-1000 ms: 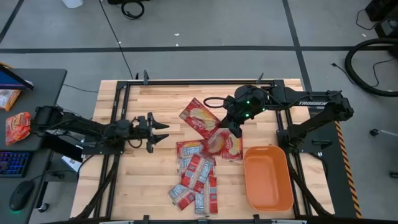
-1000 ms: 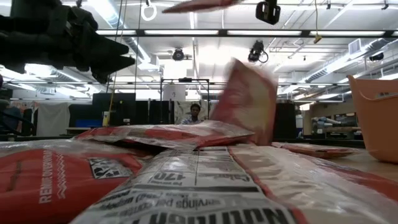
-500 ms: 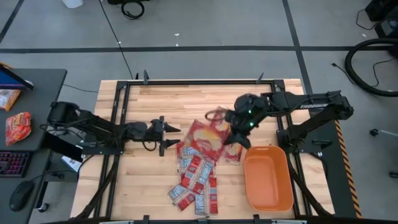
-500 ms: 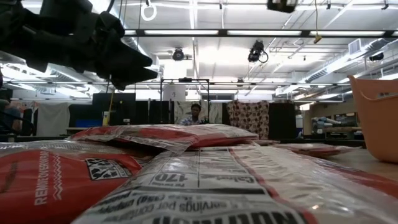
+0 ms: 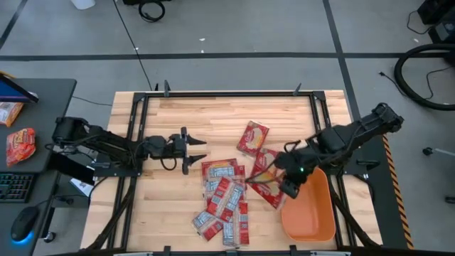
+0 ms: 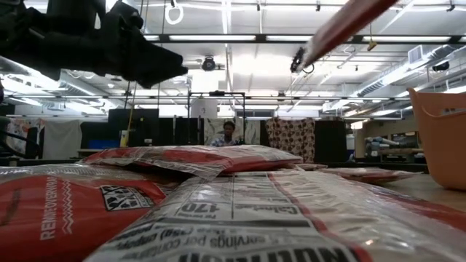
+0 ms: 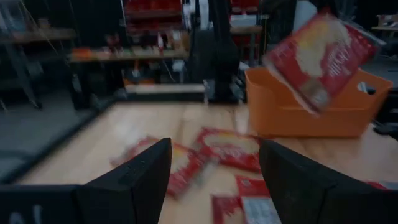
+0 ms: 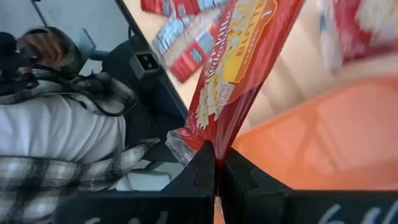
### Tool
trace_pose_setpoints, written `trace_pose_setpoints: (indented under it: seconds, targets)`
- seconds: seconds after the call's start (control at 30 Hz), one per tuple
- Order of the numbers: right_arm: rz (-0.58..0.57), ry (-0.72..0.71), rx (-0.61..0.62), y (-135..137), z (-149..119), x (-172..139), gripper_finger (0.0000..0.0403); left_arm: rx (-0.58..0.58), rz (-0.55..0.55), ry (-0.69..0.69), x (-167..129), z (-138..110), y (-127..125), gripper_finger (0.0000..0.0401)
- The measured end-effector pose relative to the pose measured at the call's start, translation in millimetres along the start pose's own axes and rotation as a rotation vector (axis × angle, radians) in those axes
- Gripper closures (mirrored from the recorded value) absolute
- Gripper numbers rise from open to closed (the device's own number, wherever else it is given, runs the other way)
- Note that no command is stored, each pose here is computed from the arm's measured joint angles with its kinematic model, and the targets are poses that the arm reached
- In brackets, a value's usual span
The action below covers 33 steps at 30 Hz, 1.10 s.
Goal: Sort popcorn bags into baskets
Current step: Put the red popcorn bag into the orange bin
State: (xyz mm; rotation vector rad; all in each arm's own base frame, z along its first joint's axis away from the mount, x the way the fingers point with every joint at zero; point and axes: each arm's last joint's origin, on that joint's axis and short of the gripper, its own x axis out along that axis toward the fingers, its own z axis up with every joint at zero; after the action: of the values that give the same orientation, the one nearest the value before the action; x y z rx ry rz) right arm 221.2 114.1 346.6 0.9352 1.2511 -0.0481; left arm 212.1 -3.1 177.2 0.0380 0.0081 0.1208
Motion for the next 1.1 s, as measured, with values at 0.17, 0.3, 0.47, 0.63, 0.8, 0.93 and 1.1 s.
trace_pose_setpoints:
  seconds: [0.17,0.3,0.47,0.63,0.8,0.93,1.1]
  targets:
    - [-0.033,0.056,0.123,6.2,-27.6,5.6,0.0394,0.089,0.035,-0.063,0.6,6.1,6.5,0.0154]
    - [-0.11,0.112,0.249,5.6,-52.5,8.5,0.0394,0.139,0.064,-0.102,0.7,10.1,11.5,0.0154]
    - [-0.195,0.119,0.378,3.4,-77.9,9.8,0.0394,0.144,0.099,-0.161,0.2,15.9,17.6,0.0154]
    - [-0.245,0.015,0.489,0.1,-94.4,10.0,0.0394,0.142,0.123,-0.21,-0.6,20.6,21.6,0.0154]
    - [-0.283,-0.096,0.588,-9.4,-108.0,20.2,0.0392,0.144,0.144,-0.218,-0.8,21.4,25.7,0.0154]
    - [-0.295,-0.113,0.635,-18.7,-112.2,37.3,0.0386,0.146,0.162,-0.216,-0.8,21.3,29.6,0.0154]
    - [-0.255,-0.067,0.642,-27.1,-112.1,62.0,0.0345,0.143,0.167,-0.213,-0.7,21.0,30.8,0.0154]
